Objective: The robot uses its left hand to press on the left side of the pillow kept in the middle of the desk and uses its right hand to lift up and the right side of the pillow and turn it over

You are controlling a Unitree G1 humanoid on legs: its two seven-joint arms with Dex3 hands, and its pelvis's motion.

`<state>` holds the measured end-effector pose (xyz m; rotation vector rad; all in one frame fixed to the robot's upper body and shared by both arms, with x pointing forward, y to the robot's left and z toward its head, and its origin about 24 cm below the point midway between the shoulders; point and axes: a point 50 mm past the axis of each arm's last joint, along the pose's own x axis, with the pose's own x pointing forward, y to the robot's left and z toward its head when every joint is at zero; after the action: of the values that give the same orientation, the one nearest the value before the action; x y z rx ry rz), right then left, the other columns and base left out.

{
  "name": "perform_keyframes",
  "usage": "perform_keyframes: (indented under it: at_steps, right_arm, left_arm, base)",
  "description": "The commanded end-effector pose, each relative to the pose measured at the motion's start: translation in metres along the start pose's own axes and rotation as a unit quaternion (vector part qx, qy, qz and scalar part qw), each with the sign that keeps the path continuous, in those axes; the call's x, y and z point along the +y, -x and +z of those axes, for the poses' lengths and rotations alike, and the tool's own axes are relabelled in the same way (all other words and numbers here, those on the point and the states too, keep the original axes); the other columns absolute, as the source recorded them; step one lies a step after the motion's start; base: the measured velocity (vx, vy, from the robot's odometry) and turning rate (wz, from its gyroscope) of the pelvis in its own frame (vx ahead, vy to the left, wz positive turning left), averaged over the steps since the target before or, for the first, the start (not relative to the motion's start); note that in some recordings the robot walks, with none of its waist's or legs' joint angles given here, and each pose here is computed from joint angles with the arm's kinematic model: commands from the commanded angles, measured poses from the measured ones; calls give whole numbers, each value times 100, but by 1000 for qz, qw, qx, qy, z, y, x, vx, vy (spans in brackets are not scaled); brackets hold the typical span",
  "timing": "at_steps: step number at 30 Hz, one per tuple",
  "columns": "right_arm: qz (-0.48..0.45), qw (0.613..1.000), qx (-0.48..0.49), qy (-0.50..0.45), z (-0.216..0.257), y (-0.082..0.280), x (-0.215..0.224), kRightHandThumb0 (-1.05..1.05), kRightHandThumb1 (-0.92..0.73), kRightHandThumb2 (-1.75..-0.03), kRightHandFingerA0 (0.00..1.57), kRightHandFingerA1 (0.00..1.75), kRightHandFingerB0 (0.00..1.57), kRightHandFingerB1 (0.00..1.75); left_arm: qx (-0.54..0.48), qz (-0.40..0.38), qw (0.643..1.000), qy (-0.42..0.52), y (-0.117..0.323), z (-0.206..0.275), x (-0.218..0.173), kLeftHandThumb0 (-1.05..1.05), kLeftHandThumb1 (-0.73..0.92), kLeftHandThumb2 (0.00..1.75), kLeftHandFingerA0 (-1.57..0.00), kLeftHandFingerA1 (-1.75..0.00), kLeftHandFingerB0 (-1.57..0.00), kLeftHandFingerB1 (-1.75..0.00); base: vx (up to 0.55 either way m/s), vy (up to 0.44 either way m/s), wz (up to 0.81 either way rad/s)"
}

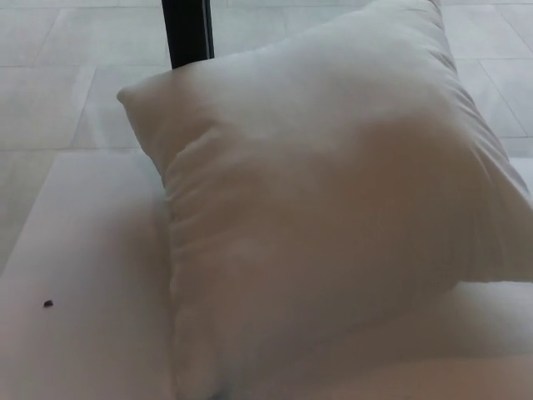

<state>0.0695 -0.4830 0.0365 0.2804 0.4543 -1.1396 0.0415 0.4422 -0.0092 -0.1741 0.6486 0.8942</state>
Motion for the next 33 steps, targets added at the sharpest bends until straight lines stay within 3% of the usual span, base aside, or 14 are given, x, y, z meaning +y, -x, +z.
perform_keyframes:
  at_steps: [1, 5, 6, 7, 10, 12, 15, 16, 17, 20, 24, 25, 26, 33]
  right_arm:
    - [-94, 995, -40, -6, -18, 2, -40, -65, -71, -61, 67, 155, 18, 40]
    - [-99, 994, -22, 41, -29, 1, -39, -65, -69, -61, 72, 123, 26, 42]
    - [-97, 994, -18, 47, -31, 2, -41, -65, -68, -61, 84, 128, 26, 42]
    - [-90, 994, -15, 65, -32, 2, -40, -64, -69, -60, 90, 146, 25, 42]
    - [-57, 995, -21, 81, -33, 1, -34, -66, -64, -59, 69, 79, 26, 41]
    - [-40, 992, -27, 117, -32, 1, -32, -68, -61, -59, 87, 163, 29, 41]
    - [-30, 986, -28, 165, -31, 1, -32, -68, -58, -62, 102, 160, 31, 45]
    - [-27, 985, -28, 170, -31, 2, -34, -67, -58, -63, 104, 165, 33, 44]
    - [-22, 984, -26, 173, -32, 2, -35, -66, -45, -90, 124, 147, 29, 55]
    - [-25, 982, -25, 184, -34, 2, -33, -65, -60, -60, 102, 160, 34, 43]
    - [-24, 984, -21, 175, -40, 1, -31, -68, -57, -64, 91, 160, 33, 41]
    - [-20, 984, -19, 177, -40, 1, -32, -78, -50, -90, 116, 148, 29, 54]
    - [-19, 983, -19, 180, -40, 1, -31, -68, -59, -63, 93, 161, 31, 42]
    - [-13, 981, -20, 193, -42, 1, -30, -66, -63, -59, 89, 151, 26, 40]
  left_arm:
    - [88, 18, 995, -41, 22, -63, 33, -63, 36, 76, -36, -78, -8, -64]
    - [82, -13, 993, -78, 25, -60, 30, -70, 40, 78, -43, -89, -9, -67]
    - [86, -12, 993, -80, 24, -61, 30, -64, 50, 55, -40, -95, -4, -74]
    - [93, -5, 992, -81, 21, -62, 30, -66, 40, 78, -31, -76, -6, -62]
    - [105, 6, 992, -72, 22, -65, 32, -61, 39, 77, -34, -75, -5, -64]
    - [109, 21, 991, -77, 22, -67, 35, -61, 41, 72, -60, -108, -4, -65]
    - [114, 30, 987, -112, 26, -69, 39, -59, 54, 57, -65, -107, -6, -68]
    - [114, 27, 986, -122, 28, -70, 41, -44, 34, 88, -53, -85, -5, -58]
    - [116, 25, 986, -121, 29, -71, 42, -53, 51, 54, -32, -89, -8, -70]
    - [125, 36, 986, -103, 28, -72, 43, -57, 42, 74, -79, -118, -15, -60]
    - [116, 28, 984, -131, 24, -66, 41, -55, 52, 56, -86, -127, -15, -62]
    - [117, 22, 979, -163, 24, -64, 39, -66, 43, 79, -85, -121, -16, -63]
    - [116, 18, 978, -173, 22, -63, 37, -59, 52, 56, -87, -140, -13, -69]
    - [120, 6, 980, -160, 19, -61, 34, -61, 47, 55, -65, -124, -14, -72]
  base:
    - [0, 0, 0]
    - [0, 0, 0]
    - [0, 0, 0]
    - [0, 0, 0]
    - [0, 0, 0]
    - [0, 0, 0]
    - [0, 0, 0]
    - [0, 0, 0]
    - [0, 0, 0]
    - [0, 0, 0]
    - [0, 0, 0]
    - [0, 0, 0]
    - [0, 0, 0]
    - [0, 0, 0]
